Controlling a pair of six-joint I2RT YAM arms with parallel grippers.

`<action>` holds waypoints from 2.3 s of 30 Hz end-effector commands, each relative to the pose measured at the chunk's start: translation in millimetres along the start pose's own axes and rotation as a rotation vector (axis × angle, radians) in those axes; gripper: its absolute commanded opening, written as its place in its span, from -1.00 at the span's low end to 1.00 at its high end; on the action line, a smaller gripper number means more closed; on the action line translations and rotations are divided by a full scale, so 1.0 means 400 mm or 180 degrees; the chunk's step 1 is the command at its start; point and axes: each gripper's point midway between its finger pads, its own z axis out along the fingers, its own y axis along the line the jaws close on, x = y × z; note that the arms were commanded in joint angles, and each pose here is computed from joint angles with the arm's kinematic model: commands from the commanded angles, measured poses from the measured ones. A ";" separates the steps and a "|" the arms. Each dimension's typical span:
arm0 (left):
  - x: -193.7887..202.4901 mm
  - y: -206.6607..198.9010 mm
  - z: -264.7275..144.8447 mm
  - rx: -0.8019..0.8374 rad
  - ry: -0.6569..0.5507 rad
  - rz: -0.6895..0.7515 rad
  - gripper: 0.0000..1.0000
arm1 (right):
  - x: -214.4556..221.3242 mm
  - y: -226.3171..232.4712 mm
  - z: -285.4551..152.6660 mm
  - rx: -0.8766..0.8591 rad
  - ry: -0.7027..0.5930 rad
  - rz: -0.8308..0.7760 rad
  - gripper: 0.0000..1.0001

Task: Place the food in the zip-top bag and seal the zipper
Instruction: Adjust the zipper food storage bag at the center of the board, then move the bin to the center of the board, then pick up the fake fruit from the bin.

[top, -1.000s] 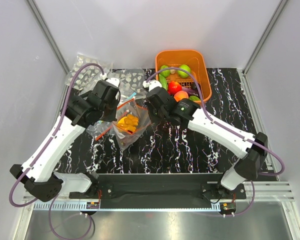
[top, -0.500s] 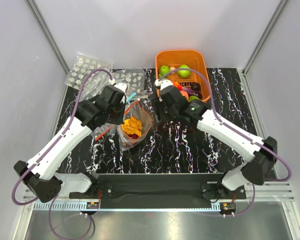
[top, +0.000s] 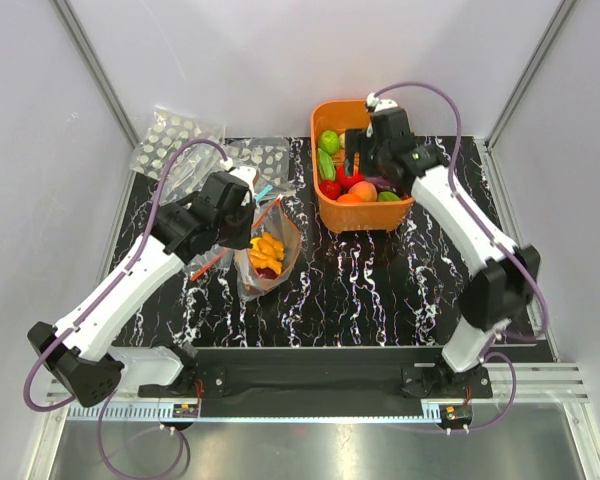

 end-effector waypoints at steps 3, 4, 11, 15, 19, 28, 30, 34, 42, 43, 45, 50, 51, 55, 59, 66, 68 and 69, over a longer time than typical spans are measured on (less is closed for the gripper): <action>-0.028 -0.021 -0.020 0.0189 -0.0207 -0.0057 -1.00 | 0.011 -0.096 0.133 0.0357 0.0366 -0.0062 0.51; -0.026 -0.021 -0.020 0.0195 -0.0210 -0.0052 -1.00 | 0.024 -0.107 0.144 0.0421 0.0436 -0.0091 0.41; -0.022 -0.018 -0.017 0.0196 -0.0209 -0.0010 -1.00 | 0.133 -0.114 0.139 0.0376 0.0808 -0.0094 0.08; -0.020 -0.016 -0.016 0.0188 -0.0208 0.0018 -1.00 | 0.189 -0.109 0.067 0.0258 0.1023 -0.0142 0.04; -0.016 -0.012 -0.015 0.0182 -0.0220 0.0032 -1.00 | 0.234 -0.099 -0.002 0.0108 0.1190 -0.0121 -0.05; -0.014 -0.018 -0.012 0.0235 -0.0207 0.0060 -1.00 | 0.306 -0.060 -0.140 -0.0014 0.1413 -0.0185 -0.12; -0.015 -0.018 -0.015 0.0231 -0.0215 0.0072 -1.00 | 0.345 -0.029 -0.161 -0.0075 0.1519 -0.0282 -0.11; -0.016 -0.012 -0.022 0.0209 -0.0227 0.0086 -1.00 | 0.401 -0.018 -0.183 0.0001 0.1697 -0.0349 -0.10; -0.027 -0.008 -0.041 0.0196 -0.0267 0.0099 -1.00 | 0.195 0.030 -0.209 -0.0198 0.0790 -0.0338 -0.03; -0.026 -0.009 -0.041 0.0198 -0.0262 0.0104 -1.00 | 0.173 0.030 -0.204 -0.0190 0.0726 -0.0351 -0.01; -0.027 -0.009 -0.039 0.0196 -0.0267 0.0095 -1.00 | 0.119 0.037 -0.179 -0.0190 0.0605 -0.0369 0.00; -0.014 -0.010 -0.027 0.0206 -0.0212 0.0076 -1.00 | 0.033 0.006 -0.089 -0.0063 0.0504 -0.0319 0.64; -0.013 -0.013 -0.024 0.0219 -0.0208 0.0079 -1.00 | 0.015 0.002 -0.060 -0.0037 0.0479 -0.0300 0.79; -0.010 -0.014 -0.018 0.0222 -0.0202 0.0076 -1.00 | -0.049 -0.036 0.024 0.0119 0.0341 -0.0229 0.99; -0.017 -0.017 -0.017 0.0238 -0.0232 0.0071 -1.00 | -0.108 -0.079 0.134 0.0260 0.0161 -0.0070 0.99; -0.011 -0.024 -0.007 0.0270 -0.0191 0.0077 -1.00 | -0.140 -0.169 0.305 0.0527 -0.0036 0.0187 1.00; -0.011 -0.029 -0.006 0.0307 -0.0194 0.0067 -1.00 | -0.135 -0.185 0.358 0.0538 -0.0046 0.0194 0.99; -0.009 -0.033 -0.005 0.0329 -0.0181 0.0059 -1.00 | -0.132 -0.193 0.374 0.0572 -0.0044 0.0213 0.99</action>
